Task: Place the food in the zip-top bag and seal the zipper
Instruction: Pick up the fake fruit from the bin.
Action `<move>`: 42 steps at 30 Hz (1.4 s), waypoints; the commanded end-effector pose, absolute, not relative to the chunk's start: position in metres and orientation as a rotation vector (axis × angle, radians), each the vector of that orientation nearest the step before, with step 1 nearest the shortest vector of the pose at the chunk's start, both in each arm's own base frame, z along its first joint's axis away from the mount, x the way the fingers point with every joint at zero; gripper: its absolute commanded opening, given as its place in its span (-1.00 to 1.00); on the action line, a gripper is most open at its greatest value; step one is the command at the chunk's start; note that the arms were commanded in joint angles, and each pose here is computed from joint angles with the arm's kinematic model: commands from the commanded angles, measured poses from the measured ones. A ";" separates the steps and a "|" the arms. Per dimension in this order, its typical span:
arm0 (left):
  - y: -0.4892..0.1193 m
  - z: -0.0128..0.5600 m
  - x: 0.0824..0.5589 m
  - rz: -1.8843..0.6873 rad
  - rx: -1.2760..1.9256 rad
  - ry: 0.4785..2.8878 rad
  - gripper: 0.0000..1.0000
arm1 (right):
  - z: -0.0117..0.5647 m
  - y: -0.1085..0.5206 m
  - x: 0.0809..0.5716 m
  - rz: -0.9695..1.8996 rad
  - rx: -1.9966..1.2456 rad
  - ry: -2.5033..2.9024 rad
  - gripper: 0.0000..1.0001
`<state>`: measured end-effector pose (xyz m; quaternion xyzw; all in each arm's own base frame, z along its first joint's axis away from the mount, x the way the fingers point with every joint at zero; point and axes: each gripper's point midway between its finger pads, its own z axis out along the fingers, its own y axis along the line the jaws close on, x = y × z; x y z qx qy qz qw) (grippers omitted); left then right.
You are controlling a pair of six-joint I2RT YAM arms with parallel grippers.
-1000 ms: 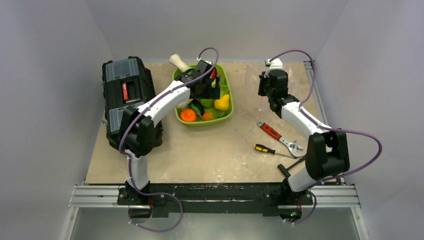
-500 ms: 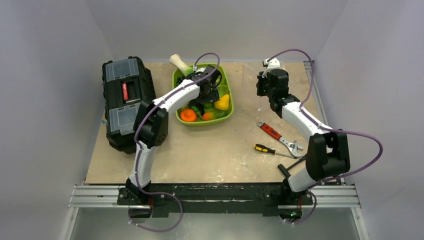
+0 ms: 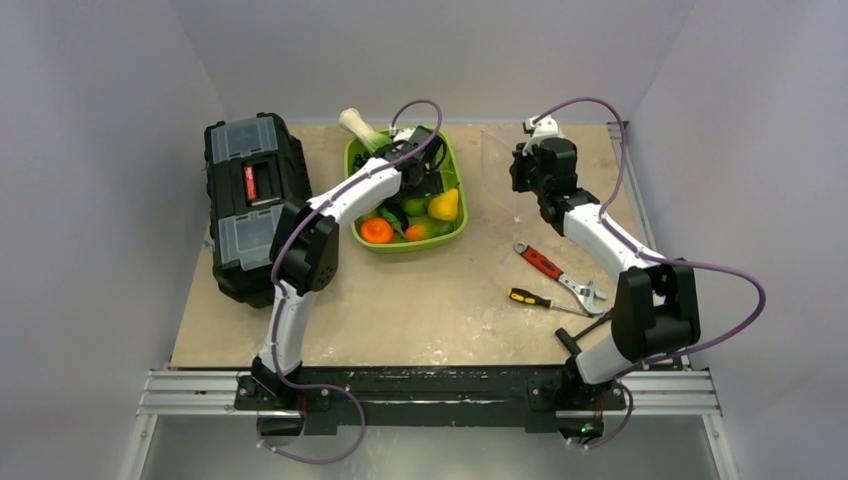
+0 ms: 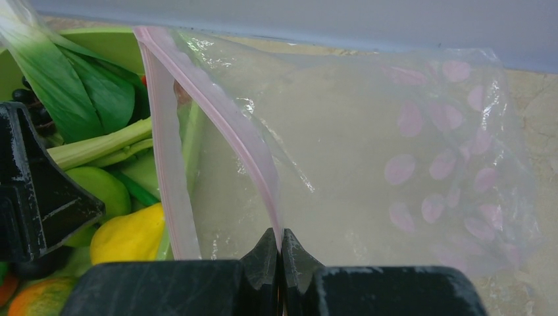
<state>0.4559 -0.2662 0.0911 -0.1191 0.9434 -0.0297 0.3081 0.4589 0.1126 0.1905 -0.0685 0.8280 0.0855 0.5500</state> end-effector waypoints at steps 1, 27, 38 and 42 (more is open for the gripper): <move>-0.273 0.100 0.474 -0.100 -0.318 2.418 0.78 | 0.226 0.116 0.465 0.228 -0.180 1.853 -1.00; -0.281 0.123 0.465 -0.206 -0.280 2.450 -0.04 | 0.232 0.116 0.461 0.235 -0.186 1.836 -1.00; -0.269 0.211 0.431 -0.323 -0.035 2.352 -0.15 | 0.238 0.118 0.459 0.250 -0.186 1.825 -1.00; -0.276 0.246 0.412 -0.475 -0.009 2.294 -0.24 | 0.242 0.116 0.456 0.253 -0.157 1.819 -1.00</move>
